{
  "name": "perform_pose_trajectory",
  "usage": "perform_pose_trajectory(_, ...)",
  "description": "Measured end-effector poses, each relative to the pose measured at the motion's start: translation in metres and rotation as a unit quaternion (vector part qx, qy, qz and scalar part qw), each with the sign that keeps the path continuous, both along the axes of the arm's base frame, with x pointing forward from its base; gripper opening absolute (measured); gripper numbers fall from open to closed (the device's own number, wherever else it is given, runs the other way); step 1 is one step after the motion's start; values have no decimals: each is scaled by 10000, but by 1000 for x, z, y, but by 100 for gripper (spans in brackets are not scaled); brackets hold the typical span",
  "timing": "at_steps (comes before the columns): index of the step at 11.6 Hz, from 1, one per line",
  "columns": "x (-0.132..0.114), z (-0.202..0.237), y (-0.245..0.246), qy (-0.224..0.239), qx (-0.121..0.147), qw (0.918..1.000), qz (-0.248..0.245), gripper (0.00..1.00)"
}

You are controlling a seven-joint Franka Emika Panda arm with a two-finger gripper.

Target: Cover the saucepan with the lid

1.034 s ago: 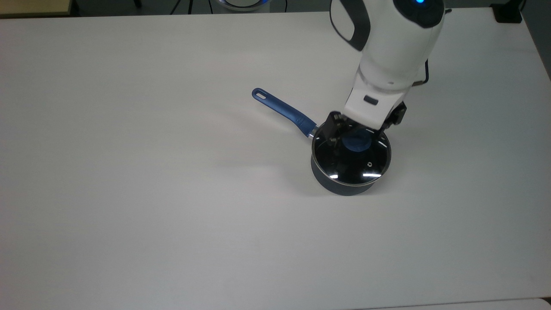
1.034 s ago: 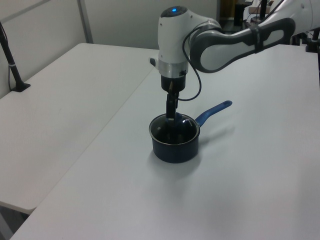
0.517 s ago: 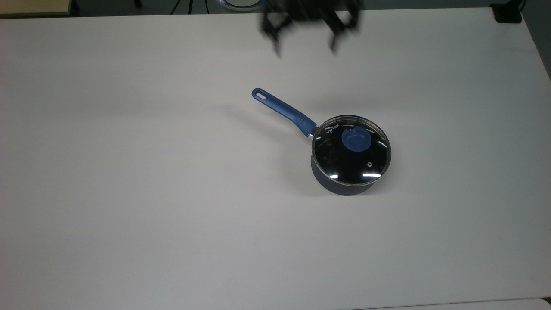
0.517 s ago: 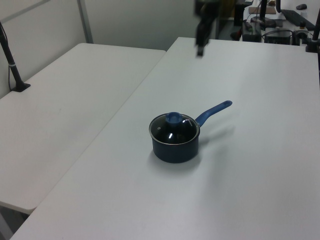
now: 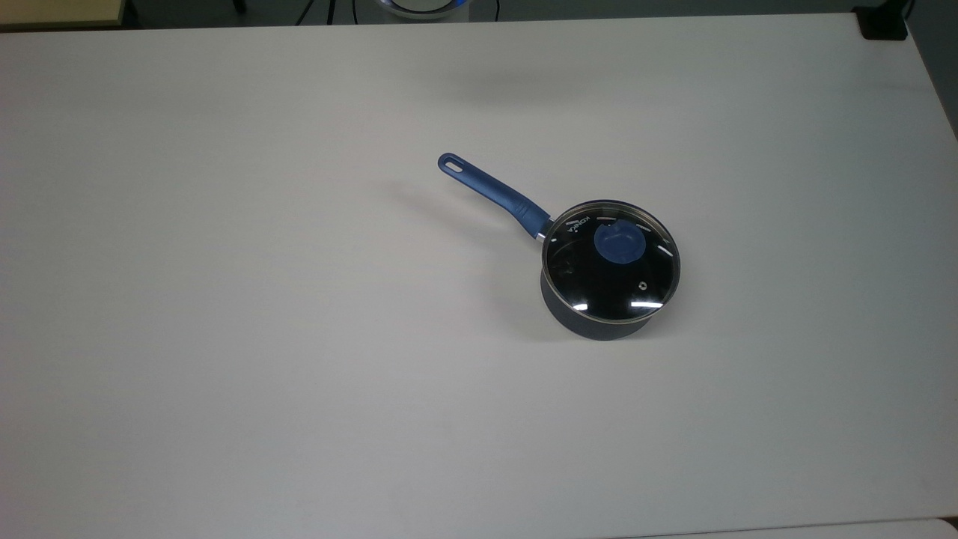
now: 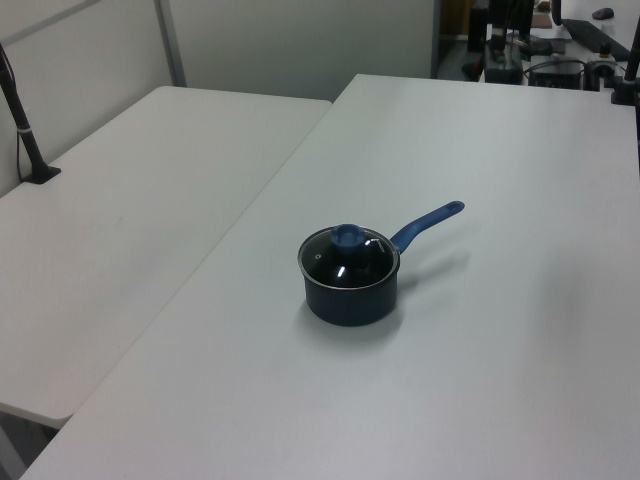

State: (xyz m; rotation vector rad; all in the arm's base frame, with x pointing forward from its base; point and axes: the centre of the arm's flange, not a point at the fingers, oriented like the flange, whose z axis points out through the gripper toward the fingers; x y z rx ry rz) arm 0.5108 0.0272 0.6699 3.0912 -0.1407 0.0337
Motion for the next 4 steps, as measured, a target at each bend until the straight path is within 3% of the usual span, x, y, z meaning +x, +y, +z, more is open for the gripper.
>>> perform_pose_trajectory(4,22,-27,-58,-279,253,9988,317,100)
